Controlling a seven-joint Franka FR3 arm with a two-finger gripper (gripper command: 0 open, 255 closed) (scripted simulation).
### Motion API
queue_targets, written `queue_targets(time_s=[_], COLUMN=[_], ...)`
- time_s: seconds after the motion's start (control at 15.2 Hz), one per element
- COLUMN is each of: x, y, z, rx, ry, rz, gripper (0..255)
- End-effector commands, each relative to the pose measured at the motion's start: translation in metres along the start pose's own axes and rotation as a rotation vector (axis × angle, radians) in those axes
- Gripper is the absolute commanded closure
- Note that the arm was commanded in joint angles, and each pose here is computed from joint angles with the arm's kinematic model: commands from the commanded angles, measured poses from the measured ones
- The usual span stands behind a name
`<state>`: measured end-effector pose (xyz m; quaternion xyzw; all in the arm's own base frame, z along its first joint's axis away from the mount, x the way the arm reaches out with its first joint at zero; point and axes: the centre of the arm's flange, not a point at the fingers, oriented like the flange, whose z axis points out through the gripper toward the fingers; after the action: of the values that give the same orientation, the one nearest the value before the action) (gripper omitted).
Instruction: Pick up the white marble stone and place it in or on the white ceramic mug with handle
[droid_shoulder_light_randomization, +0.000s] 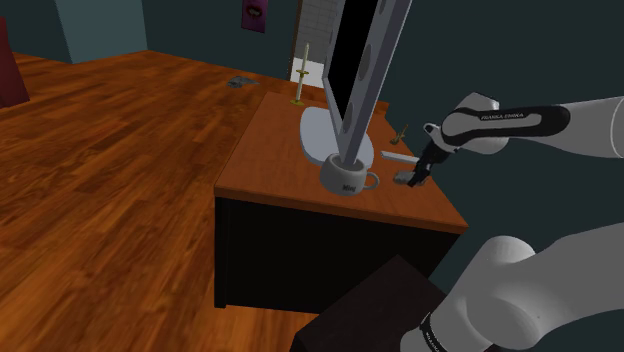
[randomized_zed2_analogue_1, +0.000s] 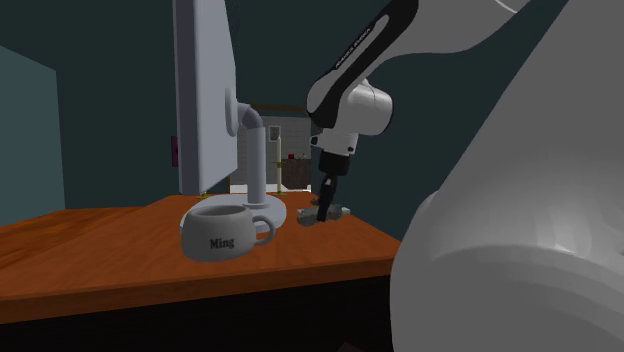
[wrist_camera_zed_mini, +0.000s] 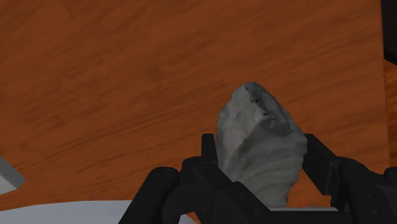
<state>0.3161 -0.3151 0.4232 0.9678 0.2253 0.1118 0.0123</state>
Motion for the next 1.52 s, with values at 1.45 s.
queue_targets(time_s=[1.45], x=[0.036], y=[0.001], z=[-0.113], rx=[0.000], ry=[0.000], rz=[0.000], gripper=[255])
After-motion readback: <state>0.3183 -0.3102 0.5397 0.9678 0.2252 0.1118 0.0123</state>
